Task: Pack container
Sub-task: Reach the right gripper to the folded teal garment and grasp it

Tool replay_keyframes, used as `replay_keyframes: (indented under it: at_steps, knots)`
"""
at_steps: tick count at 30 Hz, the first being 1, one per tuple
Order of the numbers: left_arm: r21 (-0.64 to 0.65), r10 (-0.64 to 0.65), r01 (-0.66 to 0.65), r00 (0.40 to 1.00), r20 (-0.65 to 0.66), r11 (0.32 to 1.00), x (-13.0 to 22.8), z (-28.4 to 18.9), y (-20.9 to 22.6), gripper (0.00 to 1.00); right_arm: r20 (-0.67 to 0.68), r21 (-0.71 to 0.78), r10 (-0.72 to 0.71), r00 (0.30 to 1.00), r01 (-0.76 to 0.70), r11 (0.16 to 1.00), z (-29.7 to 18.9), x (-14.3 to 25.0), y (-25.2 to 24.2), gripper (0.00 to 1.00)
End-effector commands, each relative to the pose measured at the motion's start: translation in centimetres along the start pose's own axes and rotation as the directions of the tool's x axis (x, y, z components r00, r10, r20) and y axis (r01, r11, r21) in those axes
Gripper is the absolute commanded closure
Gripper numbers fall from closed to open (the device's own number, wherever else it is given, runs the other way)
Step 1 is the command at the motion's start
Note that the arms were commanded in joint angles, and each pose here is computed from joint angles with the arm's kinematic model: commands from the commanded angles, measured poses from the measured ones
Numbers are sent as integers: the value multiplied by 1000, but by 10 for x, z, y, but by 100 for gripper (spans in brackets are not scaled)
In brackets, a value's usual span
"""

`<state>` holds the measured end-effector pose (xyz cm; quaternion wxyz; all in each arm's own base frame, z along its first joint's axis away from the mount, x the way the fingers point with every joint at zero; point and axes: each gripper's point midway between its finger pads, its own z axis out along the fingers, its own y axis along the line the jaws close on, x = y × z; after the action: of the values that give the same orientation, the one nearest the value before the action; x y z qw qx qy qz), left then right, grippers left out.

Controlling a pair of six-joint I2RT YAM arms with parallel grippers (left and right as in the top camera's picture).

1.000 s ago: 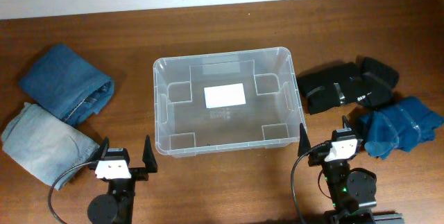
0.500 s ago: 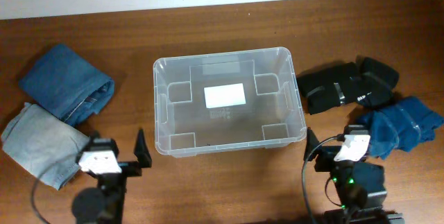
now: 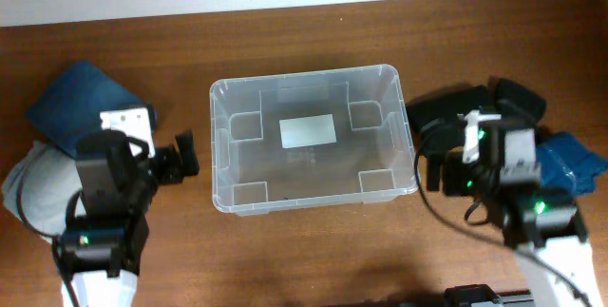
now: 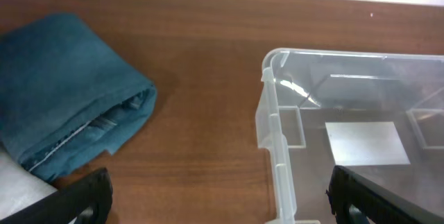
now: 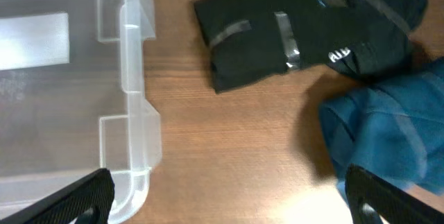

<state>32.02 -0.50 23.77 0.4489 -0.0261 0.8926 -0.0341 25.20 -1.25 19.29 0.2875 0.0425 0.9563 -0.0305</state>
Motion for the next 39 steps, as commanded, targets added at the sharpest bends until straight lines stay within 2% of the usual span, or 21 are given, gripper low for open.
replay_keyframes:
  at_steps: [1,5,7,11,15,19,21,25,30,32,34,36,39]
  knots:
    - [23,-10,10,1000,13,1000,-18,-4,-5,1,-2,59,100,995,-100,993,-10,-21,-36,1]
    - [14,-10,10,1000,15,1000,-19,-3,-3,1,-11,50,335,942,-334,941,-8,-17,-90,1]
    - [8,-10,10,1000,16,1000,-19,-3,-2,1,-25,63,485,874,-482,874,-4,-2,-124,1]
    - [-4,-9,9,1000,28,1000,-22,-3,0,0,-72,53,738,670,-737,674,12,35,-177,1]
    - [-6,-9,9,999,41,1000,-25,-3,0,1,-122,36,832,542,-835,549,41,63,-206,1]
    - [-5,-8,9,999,47,1000,-26,-3,0,1,-157,-44,872,463,-885,463,79,82,-218,1]
    - [-5,-8,9,999,47,1000,-26,-3,0,1,-161,-77,878,452,-892,445,94,88,-219,1]
    - [-5,-8,9,999,49,1000,-27,-3,0,0,-130,-182,866,483,-870,458,125,84,-218,1]
    - [-5,-8,9,999,50,1000,-27,-3,0,1,-120,-218,855,505,-853,474,152,85,-211,2]
    - [-5,-8,9,999,50,1000,-27,-3,0,1,-130,-237,847,516,-845,479,158,82,-205,15]
    - [-5,-8,9,999,50,1000,-27,-3,0,1,-142,-243,838,527,-839,487,160,79,-200,44]
    - [-5,-8,9,999,50,1000,-27,-3,0,1,-143,-257,835,531,-835,487,159,76,-197,65]
    - [-4,-8,9,999,50,1000,-27,-3,0,1,-135,-293,834,536,-825,483,153,68,-195,78]
